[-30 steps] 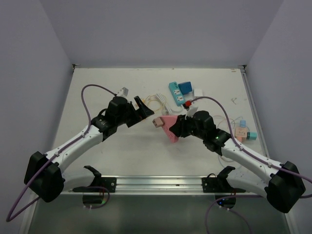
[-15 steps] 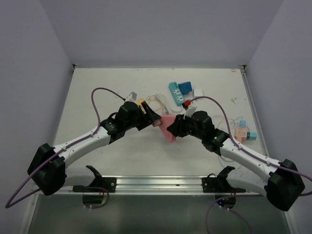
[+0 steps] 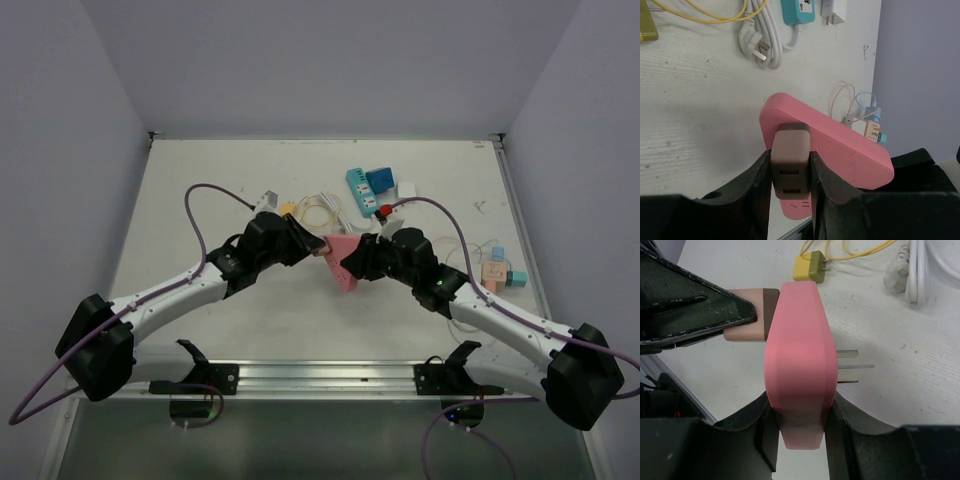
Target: Pull the plug off the socket
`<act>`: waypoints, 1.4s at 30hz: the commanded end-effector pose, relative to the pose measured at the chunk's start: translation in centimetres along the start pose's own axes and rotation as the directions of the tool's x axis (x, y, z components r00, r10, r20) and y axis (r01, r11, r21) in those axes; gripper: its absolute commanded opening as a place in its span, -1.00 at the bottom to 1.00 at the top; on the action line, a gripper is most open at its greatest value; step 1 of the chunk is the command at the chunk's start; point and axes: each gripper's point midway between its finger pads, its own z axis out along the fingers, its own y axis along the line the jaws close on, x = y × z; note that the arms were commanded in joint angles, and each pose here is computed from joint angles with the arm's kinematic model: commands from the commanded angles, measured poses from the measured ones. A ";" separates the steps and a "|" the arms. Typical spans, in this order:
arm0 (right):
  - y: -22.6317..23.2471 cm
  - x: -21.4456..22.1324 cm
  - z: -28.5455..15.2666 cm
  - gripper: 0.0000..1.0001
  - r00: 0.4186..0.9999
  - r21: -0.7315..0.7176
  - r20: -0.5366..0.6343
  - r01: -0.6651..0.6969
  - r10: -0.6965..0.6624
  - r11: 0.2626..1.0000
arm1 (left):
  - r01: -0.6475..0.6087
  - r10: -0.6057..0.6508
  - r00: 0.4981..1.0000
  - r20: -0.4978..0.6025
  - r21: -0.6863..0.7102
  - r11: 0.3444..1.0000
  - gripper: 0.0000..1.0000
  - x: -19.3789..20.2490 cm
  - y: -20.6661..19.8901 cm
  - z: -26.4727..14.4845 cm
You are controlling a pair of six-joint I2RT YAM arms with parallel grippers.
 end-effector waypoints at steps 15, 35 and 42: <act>-9.7 2.3 -0.7 -1.00 0.989 0.442 0.091 -0.145 0.116 0.885 | 0.072 -0.088 0.985 0.148 0.112 0.991 -1.00 -2.4 -1.2 -3.8; -6.1 -0.9 -2.2 -1.00 0.988 0.256 0.147 -0.085 0.048 0.963 | -0.142 0.148 0.986 0.075 -0.073 0.987 -1.00 -11.3 4.4 2.4; -4.8 -2.3 -4.0 -1.00 0.984 0.212 0.176 -0.053 0.015 0.976 | -0.127 0.129 0.992 0.019 -0.072 0.989 -0.86 -14.0 4.9 9.0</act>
